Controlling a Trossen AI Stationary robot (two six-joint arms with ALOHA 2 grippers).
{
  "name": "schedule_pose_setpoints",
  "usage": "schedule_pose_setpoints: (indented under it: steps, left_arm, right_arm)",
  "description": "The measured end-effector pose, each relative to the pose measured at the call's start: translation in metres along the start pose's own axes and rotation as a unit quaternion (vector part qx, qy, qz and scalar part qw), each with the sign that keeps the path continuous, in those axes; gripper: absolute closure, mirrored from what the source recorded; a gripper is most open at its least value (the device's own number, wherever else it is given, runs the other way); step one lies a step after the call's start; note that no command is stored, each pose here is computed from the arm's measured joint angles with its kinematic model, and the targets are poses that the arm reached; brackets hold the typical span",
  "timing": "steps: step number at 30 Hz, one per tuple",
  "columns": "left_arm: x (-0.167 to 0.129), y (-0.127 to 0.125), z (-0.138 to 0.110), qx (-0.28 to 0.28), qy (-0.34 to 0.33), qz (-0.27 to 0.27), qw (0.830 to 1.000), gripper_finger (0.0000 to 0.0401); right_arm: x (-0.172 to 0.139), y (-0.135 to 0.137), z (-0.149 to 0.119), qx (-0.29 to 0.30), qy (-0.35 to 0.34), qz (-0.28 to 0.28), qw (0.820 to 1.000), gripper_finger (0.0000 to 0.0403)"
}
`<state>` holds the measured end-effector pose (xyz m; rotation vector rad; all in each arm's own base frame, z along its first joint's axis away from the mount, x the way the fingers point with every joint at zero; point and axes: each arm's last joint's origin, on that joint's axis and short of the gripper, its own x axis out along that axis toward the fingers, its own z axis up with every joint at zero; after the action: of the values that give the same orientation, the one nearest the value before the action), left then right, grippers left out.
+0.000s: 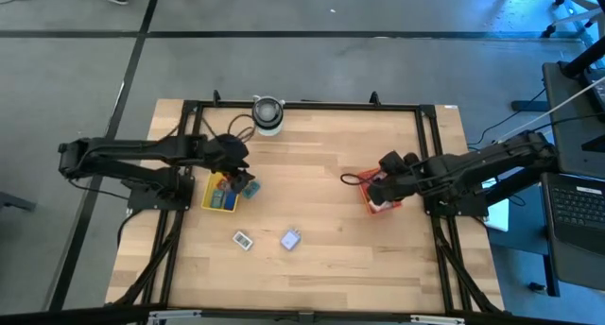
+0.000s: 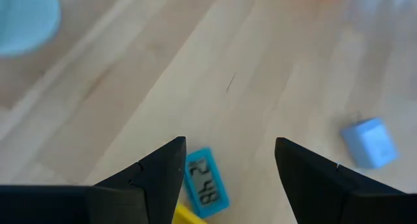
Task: Pick & Place Office items
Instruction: Put the light blue digital clock into the yellow basket
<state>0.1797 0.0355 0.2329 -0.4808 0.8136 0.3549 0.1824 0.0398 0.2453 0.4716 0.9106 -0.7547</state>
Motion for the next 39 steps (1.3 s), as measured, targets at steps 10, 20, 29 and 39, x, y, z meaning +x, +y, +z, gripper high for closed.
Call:
schedule_pose_setpoints:
  steps: [10,20,29,39]
  left_arm:
    - [0.054,0.000,-0.005,-0.011,0.120,0.034,0.992,0.0166]
    - [0.090,-0.022,0.004,0.051,0.232,0.109,0.965,0.0166]
    - [0.102,-0.025,0.004,0.063,0.266,0.128,0.954,0.0163]
    - [0.112,-0.022,-0.001,0.039,0.296,0.116,0.947,0.0161]
  right_arm:
    - [-0.023,0.009,0.023,-0.042,-0.083,0.012,0.996,0.0134]
    - [-0.024,0.012,0.021,-0.073,-0.094,0.010,0.993,0.0134]
    - [-0.028,0.018,0.016,-0.082,-0.108,0.030,0.990,0.0134]
    - [-0.032,0.022,0.011,-0.093,-0.121,0.040,0.987,0.0134]
